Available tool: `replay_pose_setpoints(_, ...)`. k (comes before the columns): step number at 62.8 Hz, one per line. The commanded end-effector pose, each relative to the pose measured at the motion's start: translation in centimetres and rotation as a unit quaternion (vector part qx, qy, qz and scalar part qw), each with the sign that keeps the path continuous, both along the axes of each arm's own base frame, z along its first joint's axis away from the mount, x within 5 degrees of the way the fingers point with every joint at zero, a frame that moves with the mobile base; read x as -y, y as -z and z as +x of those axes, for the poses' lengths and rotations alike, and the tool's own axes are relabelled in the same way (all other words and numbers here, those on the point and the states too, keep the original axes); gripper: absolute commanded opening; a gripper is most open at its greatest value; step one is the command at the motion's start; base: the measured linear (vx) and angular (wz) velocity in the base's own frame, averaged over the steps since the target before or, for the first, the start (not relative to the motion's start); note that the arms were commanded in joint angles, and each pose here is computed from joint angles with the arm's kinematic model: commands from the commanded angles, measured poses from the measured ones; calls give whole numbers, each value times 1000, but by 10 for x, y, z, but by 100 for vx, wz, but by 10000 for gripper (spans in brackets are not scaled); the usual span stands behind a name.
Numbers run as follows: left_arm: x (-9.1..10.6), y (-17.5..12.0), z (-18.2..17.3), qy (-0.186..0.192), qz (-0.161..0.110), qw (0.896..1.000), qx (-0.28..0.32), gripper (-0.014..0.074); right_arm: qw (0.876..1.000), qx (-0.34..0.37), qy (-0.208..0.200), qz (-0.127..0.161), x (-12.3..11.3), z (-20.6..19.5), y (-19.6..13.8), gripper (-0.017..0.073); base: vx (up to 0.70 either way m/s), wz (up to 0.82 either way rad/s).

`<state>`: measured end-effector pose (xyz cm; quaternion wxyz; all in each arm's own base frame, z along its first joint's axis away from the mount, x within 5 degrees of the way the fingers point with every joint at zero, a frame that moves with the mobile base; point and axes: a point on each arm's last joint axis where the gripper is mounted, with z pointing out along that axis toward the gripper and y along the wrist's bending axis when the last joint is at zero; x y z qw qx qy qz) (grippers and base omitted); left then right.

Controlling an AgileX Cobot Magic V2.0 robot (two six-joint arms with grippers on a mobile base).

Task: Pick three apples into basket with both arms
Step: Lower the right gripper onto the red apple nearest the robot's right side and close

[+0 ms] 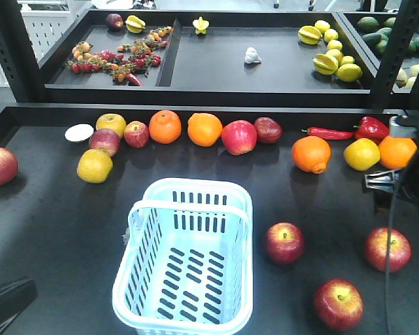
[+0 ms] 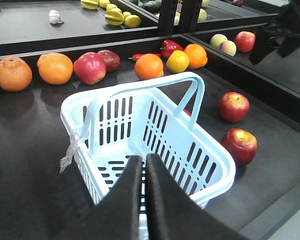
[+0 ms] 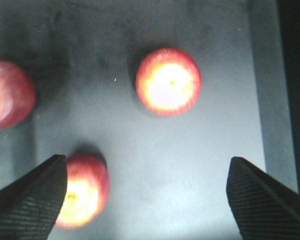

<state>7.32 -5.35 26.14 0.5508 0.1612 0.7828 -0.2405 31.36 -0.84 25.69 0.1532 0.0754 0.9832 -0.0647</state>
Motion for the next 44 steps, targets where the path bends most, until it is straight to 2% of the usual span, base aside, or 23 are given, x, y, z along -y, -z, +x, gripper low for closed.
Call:
replay_pose_setpoints(1, 3, -11, 0, 12, -11, 1000, 17, -6, 1000, 22, -7, 4, 8, 14, -12, 608, 0, 0)
replay_pose_setpoints(11, 3, -11, 0, 12, -11, 1000, 17, -6, 999, 17, -8, 47, 29, 25, 2, 602, 0, 0)
replay_pose_setpoints(14, 3, -11, 0, 12, -11, 1000, 17, -6, 999, 16, -6, 50, 37, 26, 6, 601, 0, 0)
replay_pose_setpoints(28, 3, -11, 0, 12, -11, 1000, 17, -6, 999, 0, -16, 41, 59, 33, 26, 594, 0, 0)
replay_pose_setpoints(44, 3, -11, 0, 12, -11, 1000, 17, -6, 999, 4, -24, 38, 62, 49, 55, 594, 0, 0)
